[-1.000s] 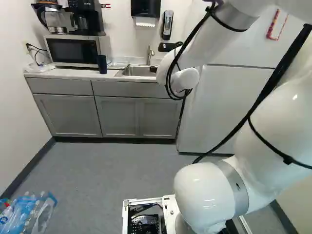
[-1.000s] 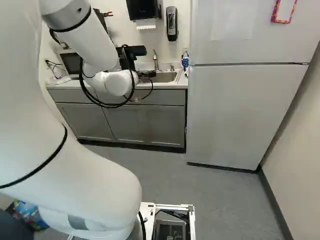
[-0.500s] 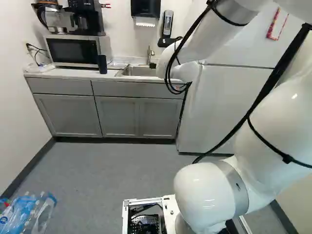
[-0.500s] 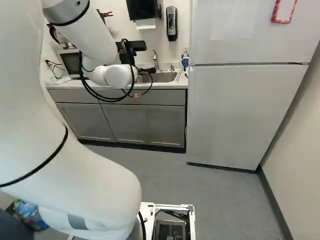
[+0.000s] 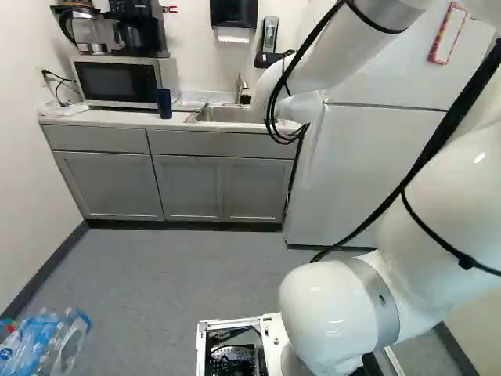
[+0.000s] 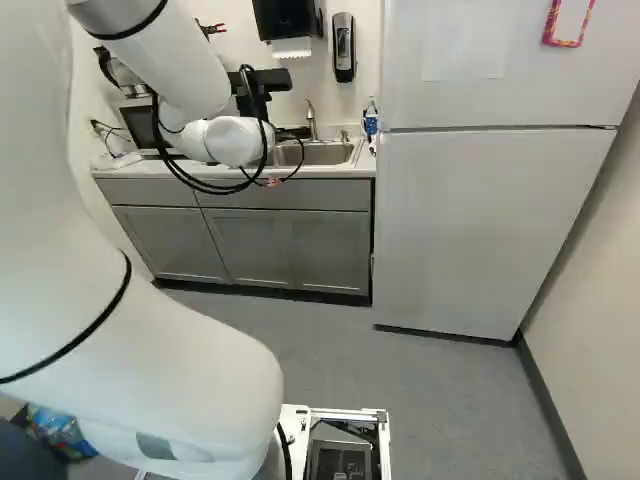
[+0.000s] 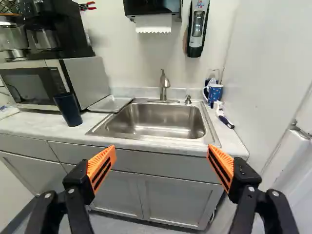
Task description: Rinse the cup and place it in the tray
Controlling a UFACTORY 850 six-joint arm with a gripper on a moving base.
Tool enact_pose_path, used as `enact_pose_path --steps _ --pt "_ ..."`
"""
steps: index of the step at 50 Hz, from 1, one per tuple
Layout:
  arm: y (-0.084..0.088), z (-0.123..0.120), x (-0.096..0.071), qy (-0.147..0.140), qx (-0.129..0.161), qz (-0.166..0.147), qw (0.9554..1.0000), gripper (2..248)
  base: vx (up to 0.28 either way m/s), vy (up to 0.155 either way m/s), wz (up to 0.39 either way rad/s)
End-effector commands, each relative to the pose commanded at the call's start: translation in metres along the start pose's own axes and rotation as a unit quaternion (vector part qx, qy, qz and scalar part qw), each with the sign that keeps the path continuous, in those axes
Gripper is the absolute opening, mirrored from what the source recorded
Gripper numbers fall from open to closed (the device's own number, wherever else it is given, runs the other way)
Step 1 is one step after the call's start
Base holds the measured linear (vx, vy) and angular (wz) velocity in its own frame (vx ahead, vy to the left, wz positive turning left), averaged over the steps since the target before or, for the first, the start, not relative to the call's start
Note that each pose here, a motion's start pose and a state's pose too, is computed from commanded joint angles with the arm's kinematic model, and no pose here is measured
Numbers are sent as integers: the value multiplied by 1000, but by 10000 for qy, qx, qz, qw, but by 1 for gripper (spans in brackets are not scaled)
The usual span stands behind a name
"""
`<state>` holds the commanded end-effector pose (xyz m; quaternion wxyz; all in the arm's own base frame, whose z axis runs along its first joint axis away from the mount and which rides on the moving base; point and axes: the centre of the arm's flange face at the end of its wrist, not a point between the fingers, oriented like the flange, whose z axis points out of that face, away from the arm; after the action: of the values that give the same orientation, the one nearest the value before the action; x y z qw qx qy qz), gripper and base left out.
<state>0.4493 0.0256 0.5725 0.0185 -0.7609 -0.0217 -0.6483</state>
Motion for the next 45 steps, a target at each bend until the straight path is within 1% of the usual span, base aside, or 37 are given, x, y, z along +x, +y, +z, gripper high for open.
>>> enact_pose_path --steps 10,45 --pt "0 -1 9 16 -1 0 10000 247 0 0 0" --pt "0 -2 44 222 -4 1 9998 247 0 0 0"
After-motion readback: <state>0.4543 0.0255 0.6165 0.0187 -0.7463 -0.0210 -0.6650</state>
